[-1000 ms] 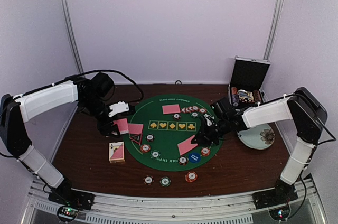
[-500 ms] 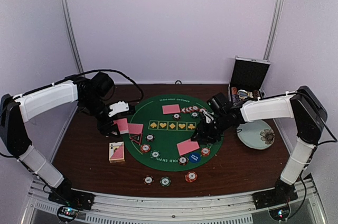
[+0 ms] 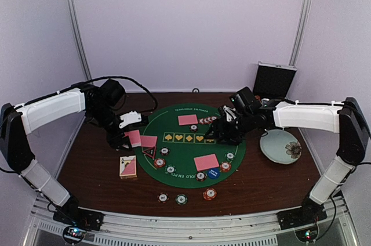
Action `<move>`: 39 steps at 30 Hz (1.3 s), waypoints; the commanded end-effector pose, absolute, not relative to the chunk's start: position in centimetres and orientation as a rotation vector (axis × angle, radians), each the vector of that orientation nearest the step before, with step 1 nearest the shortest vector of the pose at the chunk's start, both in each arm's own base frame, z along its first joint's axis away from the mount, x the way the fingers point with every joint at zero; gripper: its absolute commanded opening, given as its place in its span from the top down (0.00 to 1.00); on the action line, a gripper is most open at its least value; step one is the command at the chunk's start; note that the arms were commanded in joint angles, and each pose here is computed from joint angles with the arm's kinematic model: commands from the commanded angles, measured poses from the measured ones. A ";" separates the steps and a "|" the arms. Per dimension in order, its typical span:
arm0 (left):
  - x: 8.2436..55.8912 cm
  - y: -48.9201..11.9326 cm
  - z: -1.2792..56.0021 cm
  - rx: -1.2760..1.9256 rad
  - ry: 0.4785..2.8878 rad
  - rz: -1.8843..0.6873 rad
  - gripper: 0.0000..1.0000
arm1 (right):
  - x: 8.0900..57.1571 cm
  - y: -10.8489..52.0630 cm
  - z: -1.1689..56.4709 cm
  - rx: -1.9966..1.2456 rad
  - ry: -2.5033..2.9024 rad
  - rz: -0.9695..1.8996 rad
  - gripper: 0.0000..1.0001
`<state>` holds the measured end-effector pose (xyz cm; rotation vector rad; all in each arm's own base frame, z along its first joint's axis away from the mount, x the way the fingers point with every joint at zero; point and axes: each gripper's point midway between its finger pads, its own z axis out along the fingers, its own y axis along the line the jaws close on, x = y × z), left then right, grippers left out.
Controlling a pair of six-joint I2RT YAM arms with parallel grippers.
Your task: Distribute texas hold em gaming equipment
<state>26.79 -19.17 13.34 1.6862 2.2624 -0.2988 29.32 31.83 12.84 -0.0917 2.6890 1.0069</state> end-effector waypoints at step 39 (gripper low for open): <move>27.4 -21.2 16.4 1.580 2.218 -0.418 0.92 | 26.6 56.6 18.4 -0.338 2.334 1.972 0.15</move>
